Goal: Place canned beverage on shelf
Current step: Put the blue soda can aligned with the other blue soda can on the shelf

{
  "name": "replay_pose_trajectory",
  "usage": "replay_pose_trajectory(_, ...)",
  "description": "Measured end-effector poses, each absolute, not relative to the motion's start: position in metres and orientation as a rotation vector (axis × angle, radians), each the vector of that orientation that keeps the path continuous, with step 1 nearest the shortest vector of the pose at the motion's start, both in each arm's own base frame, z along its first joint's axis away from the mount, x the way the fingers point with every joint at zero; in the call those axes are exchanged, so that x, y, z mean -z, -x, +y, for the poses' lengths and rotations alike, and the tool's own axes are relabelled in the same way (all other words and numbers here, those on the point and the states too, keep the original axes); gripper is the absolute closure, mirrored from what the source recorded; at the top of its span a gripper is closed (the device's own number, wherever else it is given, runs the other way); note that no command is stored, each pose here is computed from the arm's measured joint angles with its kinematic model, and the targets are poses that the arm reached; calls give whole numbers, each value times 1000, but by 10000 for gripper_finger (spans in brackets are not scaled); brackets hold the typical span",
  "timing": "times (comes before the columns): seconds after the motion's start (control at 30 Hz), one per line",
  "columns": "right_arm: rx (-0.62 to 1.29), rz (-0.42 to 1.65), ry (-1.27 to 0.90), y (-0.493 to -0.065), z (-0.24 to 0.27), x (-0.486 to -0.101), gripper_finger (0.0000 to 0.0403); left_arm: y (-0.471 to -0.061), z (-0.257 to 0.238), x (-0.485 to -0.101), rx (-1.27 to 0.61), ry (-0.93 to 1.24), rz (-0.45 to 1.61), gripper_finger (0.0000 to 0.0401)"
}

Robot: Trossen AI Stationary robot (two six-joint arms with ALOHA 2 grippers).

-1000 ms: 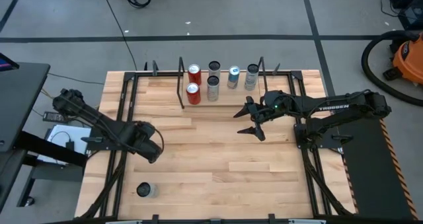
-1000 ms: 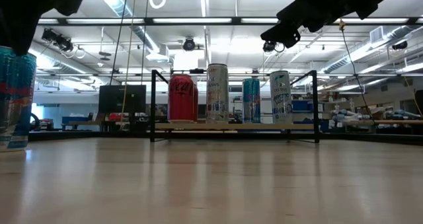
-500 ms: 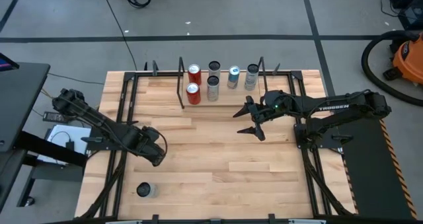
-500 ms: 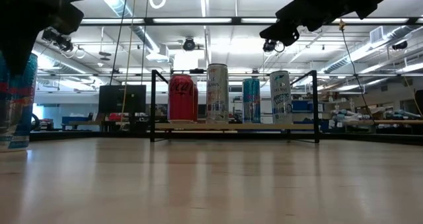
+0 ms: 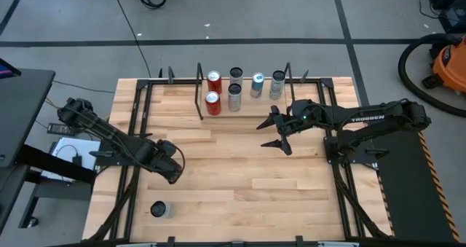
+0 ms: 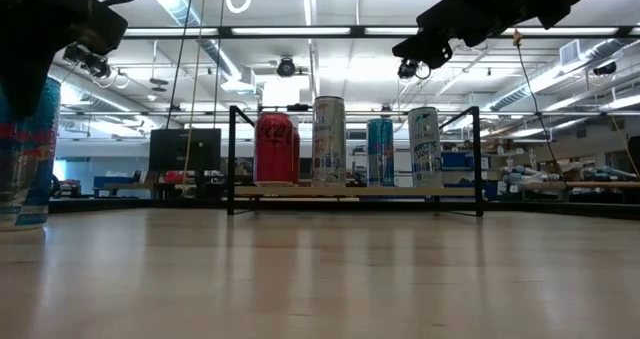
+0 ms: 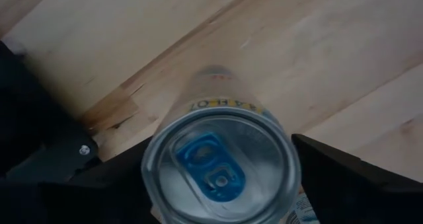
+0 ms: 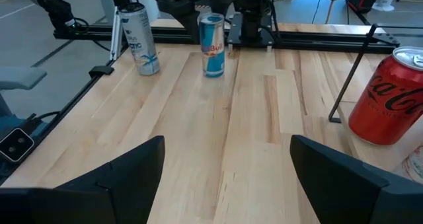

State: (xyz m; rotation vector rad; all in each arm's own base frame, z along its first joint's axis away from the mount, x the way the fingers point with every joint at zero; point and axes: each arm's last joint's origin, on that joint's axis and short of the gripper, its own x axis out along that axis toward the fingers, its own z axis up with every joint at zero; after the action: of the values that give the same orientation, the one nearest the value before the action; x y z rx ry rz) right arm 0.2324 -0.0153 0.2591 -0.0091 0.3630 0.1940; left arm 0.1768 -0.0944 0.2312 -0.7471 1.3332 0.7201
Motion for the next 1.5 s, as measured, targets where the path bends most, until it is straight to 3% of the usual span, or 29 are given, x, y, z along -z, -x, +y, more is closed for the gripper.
replay_pose_trajectory(0.37, -194, 363, 9, -232, -15, -259, 69, -184, -94, -235, -637, 743, 1317, 172)
replay_pose_trajectory(0.87, -194, 363, 9, -232, -15, -259, 69, -215, -56, -261, -447, 717, 1254, 162)
replay_pose_trajectory(1.23, -194, 363, 9, -232, -15, -259, 69, -237, -2, -294, -370, 576, 1128, 161)
replay_pose_trajectory(1.5, -163, 356, 41, -233, -16, -260, 69, -274, 17, -312, -232, 359, 1120, 161)
